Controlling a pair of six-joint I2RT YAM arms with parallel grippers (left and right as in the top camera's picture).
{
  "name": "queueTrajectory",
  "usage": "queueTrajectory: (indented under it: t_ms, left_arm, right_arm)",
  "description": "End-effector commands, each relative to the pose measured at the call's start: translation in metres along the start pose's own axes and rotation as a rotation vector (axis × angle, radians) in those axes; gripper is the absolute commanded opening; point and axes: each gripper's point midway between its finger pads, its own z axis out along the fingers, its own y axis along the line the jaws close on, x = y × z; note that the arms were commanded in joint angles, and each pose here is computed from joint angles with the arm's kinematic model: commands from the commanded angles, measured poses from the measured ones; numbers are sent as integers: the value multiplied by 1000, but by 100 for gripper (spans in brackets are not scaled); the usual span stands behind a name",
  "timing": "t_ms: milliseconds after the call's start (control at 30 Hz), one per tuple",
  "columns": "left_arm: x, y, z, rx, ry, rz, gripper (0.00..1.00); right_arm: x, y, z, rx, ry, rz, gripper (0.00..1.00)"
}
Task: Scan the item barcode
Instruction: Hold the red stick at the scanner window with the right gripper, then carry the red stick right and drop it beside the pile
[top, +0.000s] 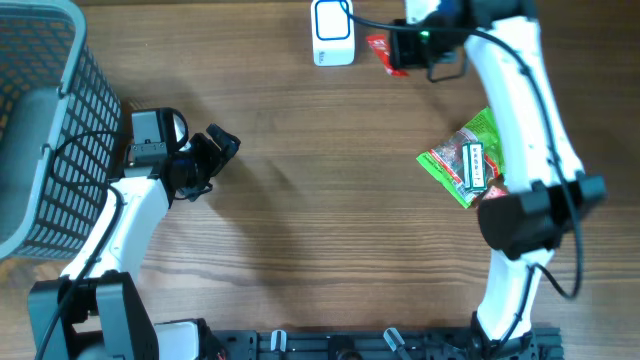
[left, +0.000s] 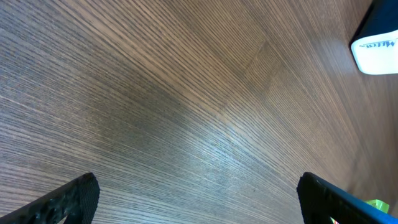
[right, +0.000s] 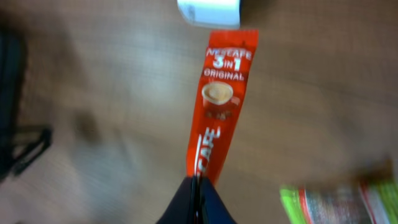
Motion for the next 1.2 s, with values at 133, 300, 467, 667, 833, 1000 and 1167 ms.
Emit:
queueTrajectory:
  t_ms: [133,300,467,667,833,1000,1167]
  left_arm:
    - [-6,-1,-3,1,-16,14,100]
    - [-6,-1,-3,1,-16,14,100]
    - [-6,-1,-3,1,-16,14,100]
    - [-6,-1,-3,1,-16,14,100]
    - [-6,-1,-3,1,-16,14,100]
    - [-6,-1,-3,1,-16,14,100]
    - [-6,-1,-3,1,-16,14,100]
  right_arm:
    - [43,-35,-6,13,172,155,4]
    - [65,-54,11,77,264,208,4]
    - [102,-92,30,272,391,254,4]
    - [128,-112,70,309,451,256,7]
    - [138,-122,72,361,477,247,45]
    - [144,-120,69,359,505,254,100]
    - [119,-124,82,354,392,238,100]
